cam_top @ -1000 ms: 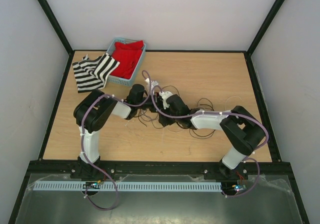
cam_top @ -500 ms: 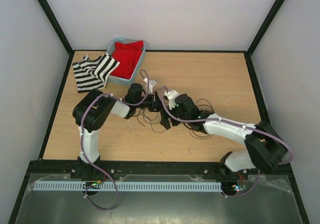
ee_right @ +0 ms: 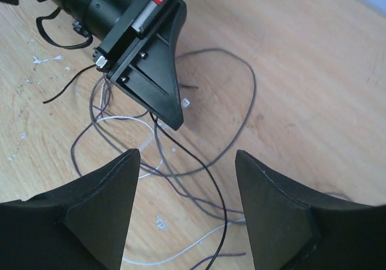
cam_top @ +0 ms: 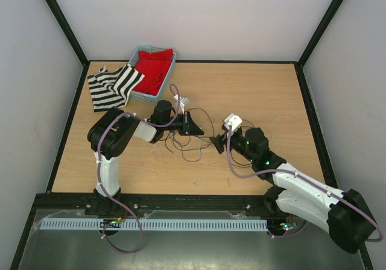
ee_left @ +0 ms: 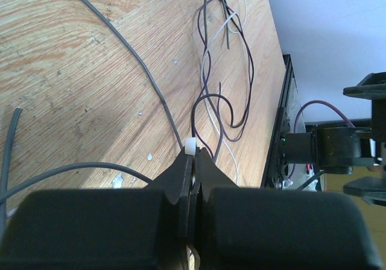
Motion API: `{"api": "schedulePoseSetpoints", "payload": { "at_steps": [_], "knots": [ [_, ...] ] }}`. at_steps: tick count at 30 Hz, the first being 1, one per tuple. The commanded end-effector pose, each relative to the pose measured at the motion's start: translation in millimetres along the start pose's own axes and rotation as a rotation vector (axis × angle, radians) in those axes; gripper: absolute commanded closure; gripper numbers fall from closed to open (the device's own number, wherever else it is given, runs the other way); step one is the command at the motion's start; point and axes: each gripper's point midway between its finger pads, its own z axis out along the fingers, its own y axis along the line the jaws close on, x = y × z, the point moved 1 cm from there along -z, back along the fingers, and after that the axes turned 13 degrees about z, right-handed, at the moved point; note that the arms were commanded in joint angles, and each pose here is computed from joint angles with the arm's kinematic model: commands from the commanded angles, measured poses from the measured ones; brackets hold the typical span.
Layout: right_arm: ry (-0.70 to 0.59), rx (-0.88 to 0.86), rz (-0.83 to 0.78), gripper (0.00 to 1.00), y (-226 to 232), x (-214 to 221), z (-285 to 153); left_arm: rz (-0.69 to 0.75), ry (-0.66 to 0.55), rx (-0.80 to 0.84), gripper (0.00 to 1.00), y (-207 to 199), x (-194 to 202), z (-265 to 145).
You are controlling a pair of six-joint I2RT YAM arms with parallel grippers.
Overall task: Zip-tie the wires
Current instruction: Tie the cable at the center of the board.
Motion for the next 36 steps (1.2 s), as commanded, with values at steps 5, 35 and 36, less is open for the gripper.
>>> {"api": "schedulePoseSetpoints", "payload": {
  "at_steps": [5,35,36],
  "knots": [
    [-0.343,-0.099,-0.502,0.24,14.0,-31.1,-3.7,0.003,0.009,0.048,1.00,-7.0,-2.9,0.0],
    [0.024,-0.258,-1.113,0.15,46.9,89.7,15.4,-0.039,0.048,0.101,1.00,-11.4,3.4,1.4],
    [0.022,-0.263,-1.107,0.15,48.0,90.4,16.1,-0.040,0.047,0.100,1.00,-11.4,3.2,1.1]
  ]
}}
